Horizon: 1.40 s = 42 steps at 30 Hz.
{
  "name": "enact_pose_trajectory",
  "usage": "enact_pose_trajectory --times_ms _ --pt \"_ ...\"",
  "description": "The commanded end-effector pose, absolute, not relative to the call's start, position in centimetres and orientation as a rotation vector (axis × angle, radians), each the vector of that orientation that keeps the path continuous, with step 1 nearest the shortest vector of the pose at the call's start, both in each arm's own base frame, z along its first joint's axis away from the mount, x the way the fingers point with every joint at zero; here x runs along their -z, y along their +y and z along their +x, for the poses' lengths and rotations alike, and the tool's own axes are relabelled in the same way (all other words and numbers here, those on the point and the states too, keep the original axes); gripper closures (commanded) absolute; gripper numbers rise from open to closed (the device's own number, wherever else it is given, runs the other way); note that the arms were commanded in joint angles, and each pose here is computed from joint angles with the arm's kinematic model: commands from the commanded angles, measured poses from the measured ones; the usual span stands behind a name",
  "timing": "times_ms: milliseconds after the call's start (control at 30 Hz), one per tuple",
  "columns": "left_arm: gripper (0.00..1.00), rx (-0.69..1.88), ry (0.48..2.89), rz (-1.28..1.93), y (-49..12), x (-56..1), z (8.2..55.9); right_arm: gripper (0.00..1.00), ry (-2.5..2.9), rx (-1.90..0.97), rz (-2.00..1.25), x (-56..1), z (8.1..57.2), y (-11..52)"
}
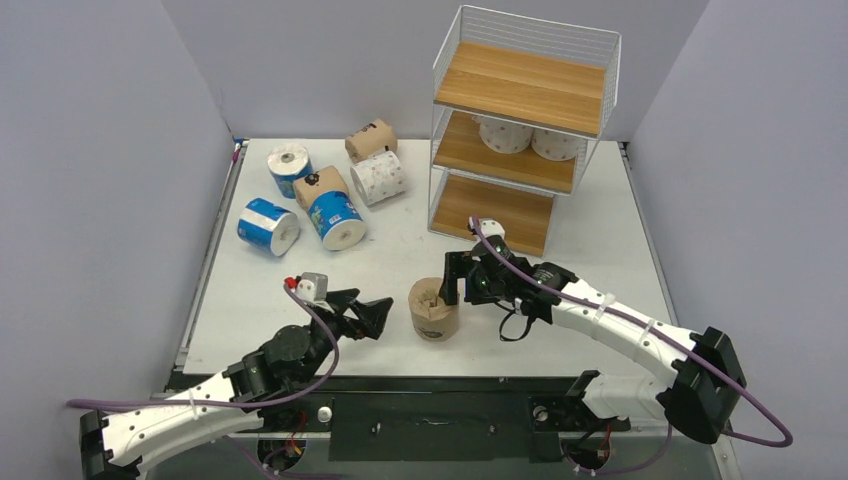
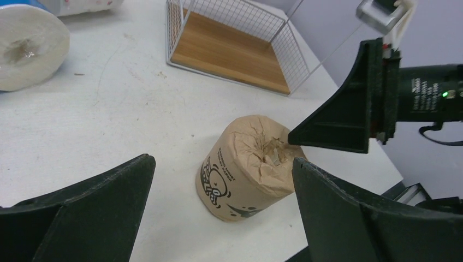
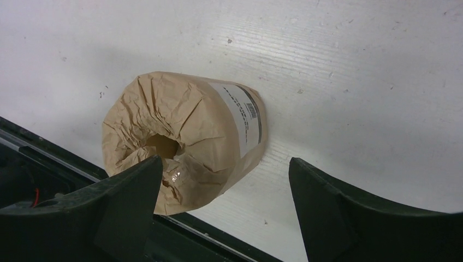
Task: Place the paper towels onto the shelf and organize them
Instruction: Pick up the paper towel from the center of the board.
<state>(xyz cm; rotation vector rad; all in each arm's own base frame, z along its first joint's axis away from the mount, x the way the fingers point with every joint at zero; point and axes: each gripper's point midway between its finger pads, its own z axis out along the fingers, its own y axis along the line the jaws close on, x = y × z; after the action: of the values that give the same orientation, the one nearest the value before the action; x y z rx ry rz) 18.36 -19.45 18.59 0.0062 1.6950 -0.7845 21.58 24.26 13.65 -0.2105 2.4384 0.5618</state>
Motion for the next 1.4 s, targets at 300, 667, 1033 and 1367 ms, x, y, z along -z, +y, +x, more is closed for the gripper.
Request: enact_pose_trajectory --times_ms 300,667,1033,1367 --pt "0.04 0.815 1.619 -0.067 -19.0 -20.2 18.9 0.27 2.462 -0.564 -0.235 -13.0 23.0 26.7" --pt "0.04 0.819 1.629 -0.061 -19.2 -19.9 18.9 0.35 2.500 -0.555 -0.259 -11.6 22.8 27.5" --pt "0.04 0.829 1.642 -0.054 -19.5 -19.7 18.7 0.46 2.511 -0.534 -0.288 -11.2 22.3 27.9" --pt "0.04 0.832 1.616 -0.035 -20.1 -20.8 19.0 0.67 2.443 -0.495 -0.240 -14.2 22.6 26.0"
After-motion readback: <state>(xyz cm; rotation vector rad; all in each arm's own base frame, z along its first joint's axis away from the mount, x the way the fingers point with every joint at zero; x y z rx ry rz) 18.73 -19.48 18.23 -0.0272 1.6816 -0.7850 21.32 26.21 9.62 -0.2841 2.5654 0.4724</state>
